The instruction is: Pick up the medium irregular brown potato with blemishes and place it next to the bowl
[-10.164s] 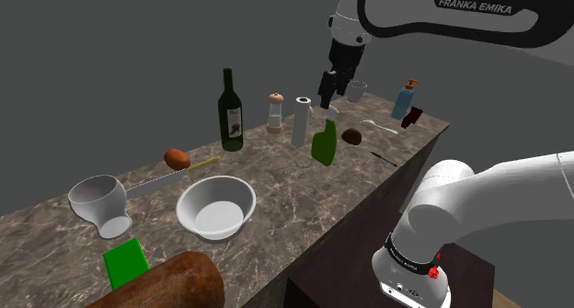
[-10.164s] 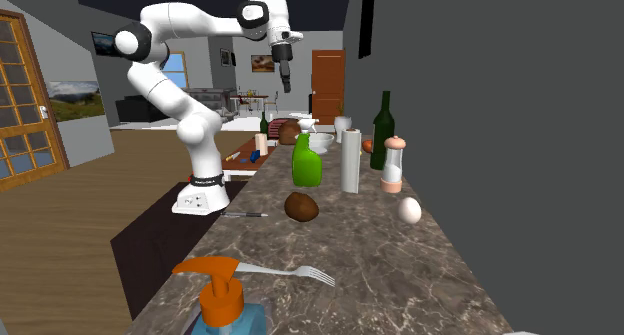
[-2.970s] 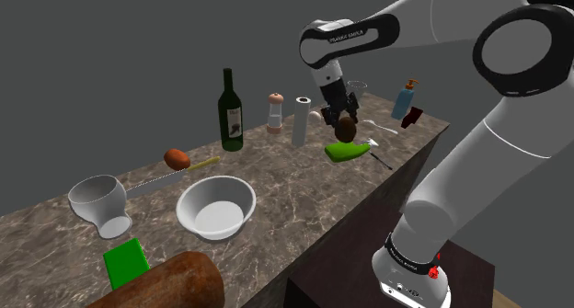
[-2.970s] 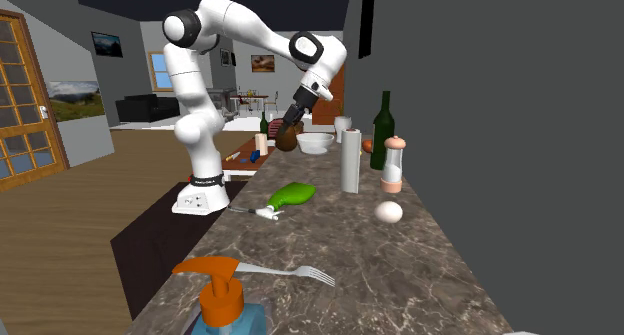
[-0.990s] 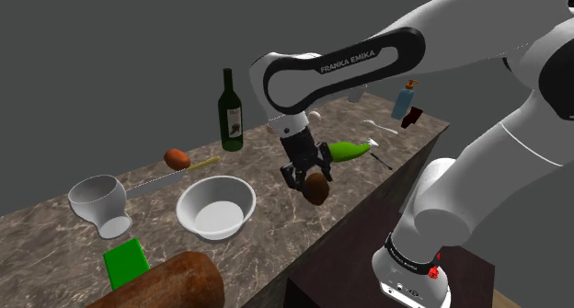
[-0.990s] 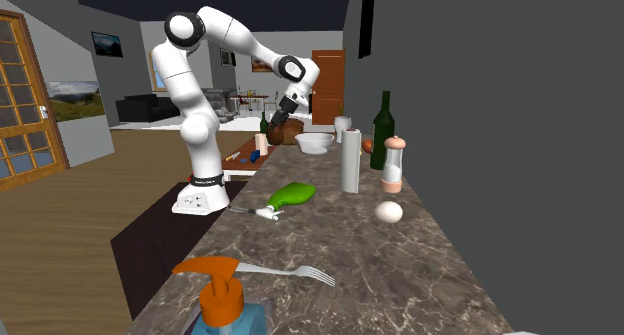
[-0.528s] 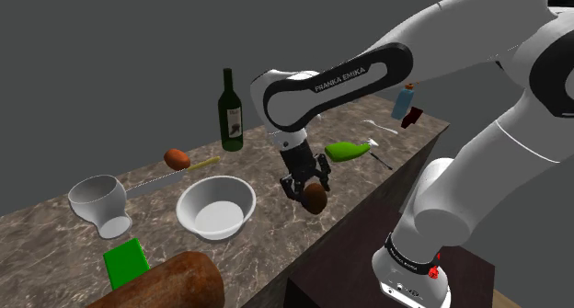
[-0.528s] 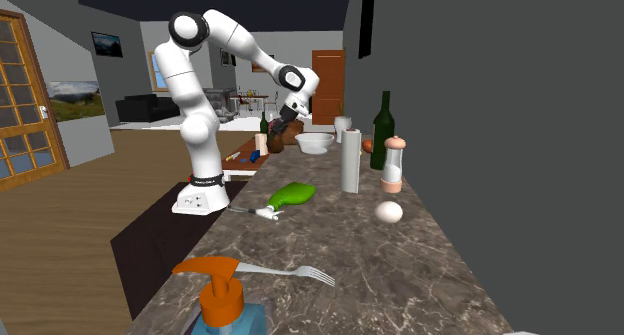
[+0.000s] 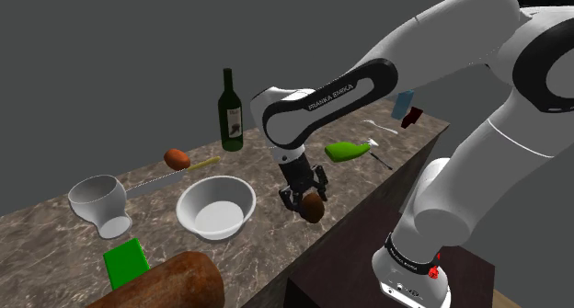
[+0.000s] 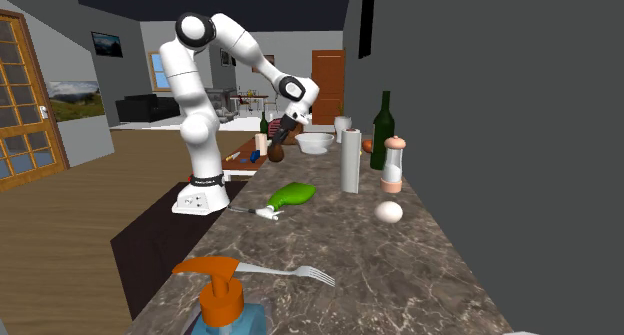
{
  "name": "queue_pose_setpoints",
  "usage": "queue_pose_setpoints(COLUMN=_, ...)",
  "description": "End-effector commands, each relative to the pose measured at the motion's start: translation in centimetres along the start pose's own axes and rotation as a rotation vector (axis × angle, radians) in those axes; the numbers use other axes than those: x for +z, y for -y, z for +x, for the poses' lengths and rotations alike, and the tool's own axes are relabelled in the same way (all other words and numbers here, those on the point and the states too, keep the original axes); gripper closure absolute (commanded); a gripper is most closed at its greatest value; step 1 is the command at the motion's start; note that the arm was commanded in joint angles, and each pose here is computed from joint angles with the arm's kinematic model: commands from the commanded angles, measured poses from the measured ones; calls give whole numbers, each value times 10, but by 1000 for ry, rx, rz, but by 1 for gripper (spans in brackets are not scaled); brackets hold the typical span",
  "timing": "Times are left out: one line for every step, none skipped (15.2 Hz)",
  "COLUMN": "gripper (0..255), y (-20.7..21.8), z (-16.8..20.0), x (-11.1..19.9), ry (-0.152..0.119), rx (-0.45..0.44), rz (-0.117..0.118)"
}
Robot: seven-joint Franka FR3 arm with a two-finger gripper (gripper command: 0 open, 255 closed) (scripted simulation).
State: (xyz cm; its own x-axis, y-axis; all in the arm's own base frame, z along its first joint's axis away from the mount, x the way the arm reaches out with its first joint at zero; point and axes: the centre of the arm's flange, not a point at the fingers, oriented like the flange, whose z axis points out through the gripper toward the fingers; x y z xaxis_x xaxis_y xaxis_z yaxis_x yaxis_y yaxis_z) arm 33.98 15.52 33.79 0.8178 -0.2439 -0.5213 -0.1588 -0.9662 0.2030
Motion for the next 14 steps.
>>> queue_pose_setpoints(gripper=255, y=2, z=6, x=9, ry=0, rx=0, rz=0)
queue_pose_setpoints(gripper=255, y=3, z=8, x=12, ry=0, rx=0, rz=0)
queue_pose_setpoints(gripper=255, y=3, z=8, x=12, ry=0, rx=0, rz=0)
queue_pose_setpoints(gripper=255, y=3, z=8, x=12, ry=0, rx=0, rz=0)
queue_pose_setpoints(gripper=255, y=3, z=8, x=12, ry=0, rx=0, rz=0)
queue_pose_setpoints(gripper=255, y=3, z=8, x=12, ry=0, rx=0, rz=0)
queue_pose_setpoints(gripper=255, y=3, z=8, x=12, ry=0, rx=0, rz=0)
queue_pose_setpoints(gripper=255, y=3, z=8, x=12, ry=0, rx=0, rz=0)
queue_pose_setpoints(gripper=255, y=3, z=8, x=12, ry=0, rx=0, rz=0)
queue_pose_setpoints(gripper=255, y=3, z=8, x=12, ry=0, rx=0, rz=0)
queue_pose_setpoints(gripper=0, y=3, z=8, x=12, ry=0, rx=0, rz=0)
queue_pose_setpoints(gripper=0, y=3, z=8, x=12, ry=0, rx=0, rz=0)
queue_pose_setpoints(gripper=0, y=3, z=8, x=12, ry=0, rx=0, rz=0)
queue_pose_setpoints(gripper=0, y=3, z=8, x=12, ry=0, rx=0, rz=0)
